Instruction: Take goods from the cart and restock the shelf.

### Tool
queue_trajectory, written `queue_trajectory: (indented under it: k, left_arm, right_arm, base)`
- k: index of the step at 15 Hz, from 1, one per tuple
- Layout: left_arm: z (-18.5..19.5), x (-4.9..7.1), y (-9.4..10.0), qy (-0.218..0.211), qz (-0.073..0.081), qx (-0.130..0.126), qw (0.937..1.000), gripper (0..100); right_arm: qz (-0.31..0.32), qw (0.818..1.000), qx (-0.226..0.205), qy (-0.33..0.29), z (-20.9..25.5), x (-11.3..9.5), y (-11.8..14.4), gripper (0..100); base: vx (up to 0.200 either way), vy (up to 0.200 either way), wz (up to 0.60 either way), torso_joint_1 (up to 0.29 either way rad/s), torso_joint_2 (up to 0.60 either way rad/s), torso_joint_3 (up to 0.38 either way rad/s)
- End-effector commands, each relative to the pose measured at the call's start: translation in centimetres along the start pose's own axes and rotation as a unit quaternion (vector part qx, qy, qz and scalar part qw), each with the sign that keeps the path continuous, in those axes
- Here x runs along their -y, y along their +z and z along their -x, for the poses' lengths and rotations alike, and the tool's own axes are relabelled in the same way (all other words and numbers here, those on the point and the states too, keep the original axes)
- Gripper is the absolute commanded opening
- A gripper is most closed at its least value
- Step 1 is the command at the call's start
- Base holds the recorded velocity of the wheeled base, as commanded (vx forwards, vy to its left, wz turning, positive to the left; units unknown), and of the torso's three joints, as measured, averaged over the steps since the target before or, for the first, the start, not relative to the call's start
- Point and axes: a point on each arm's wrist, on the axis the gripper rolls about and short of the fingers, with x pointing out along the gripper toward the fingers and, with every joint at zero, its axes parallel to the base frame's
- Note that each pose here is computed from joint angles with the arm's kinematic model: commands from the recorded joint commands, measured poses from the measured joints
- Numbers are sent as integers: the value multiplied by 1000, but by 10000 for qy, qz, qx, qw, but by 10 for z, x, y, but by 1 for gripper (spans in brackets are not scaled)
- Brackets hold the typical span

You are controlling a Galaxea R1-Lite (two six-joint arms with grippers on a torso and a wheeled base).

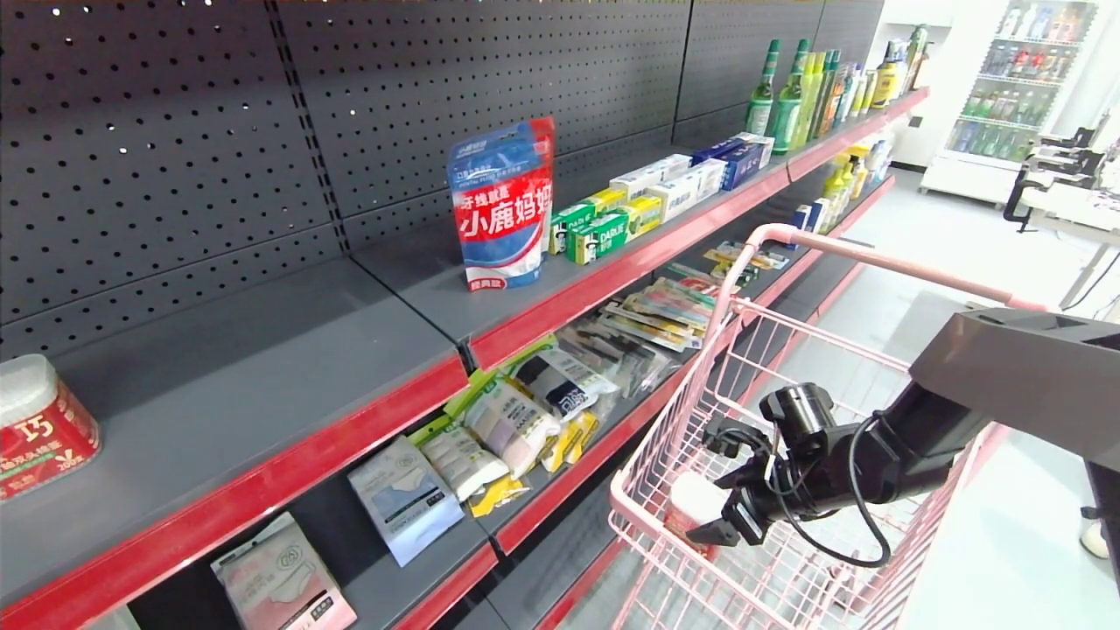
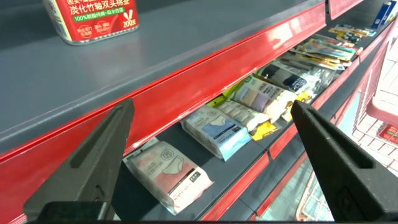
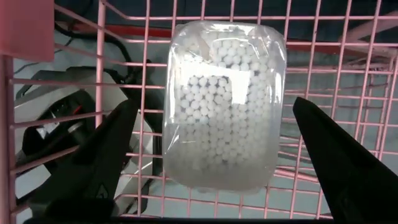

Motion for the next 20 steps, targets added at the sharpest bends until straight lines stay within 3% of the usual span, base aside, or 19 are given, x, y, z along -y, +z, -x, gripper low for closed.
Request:
queue_trajectory:
  k: [1,15,16,20]
  left_arm:
    - [0,0,0,5,-8,0,10000,100]
    - [0,0,0,5,0,0,10000,100]
    - [0,0,0,5,0,0,10000,100]
    - [0,0,0,5,0,0,10000,100]
  right_arm:
    - [-19,10000,-51,31,-8,2,-2,100]
    - [87,9998,-171,-45,-31,4,1,100]
    - [87,9998,-171,-45,-31,4,1,0]
    - [-3,9998,-145,-104,-27,5,0,0]
  base:
    - [0,0,0,0,0,0]
    - [0,0,0,0,0,0]
    - [0,0,0,0,0,0]
    - [0,0,0,0,0,0]
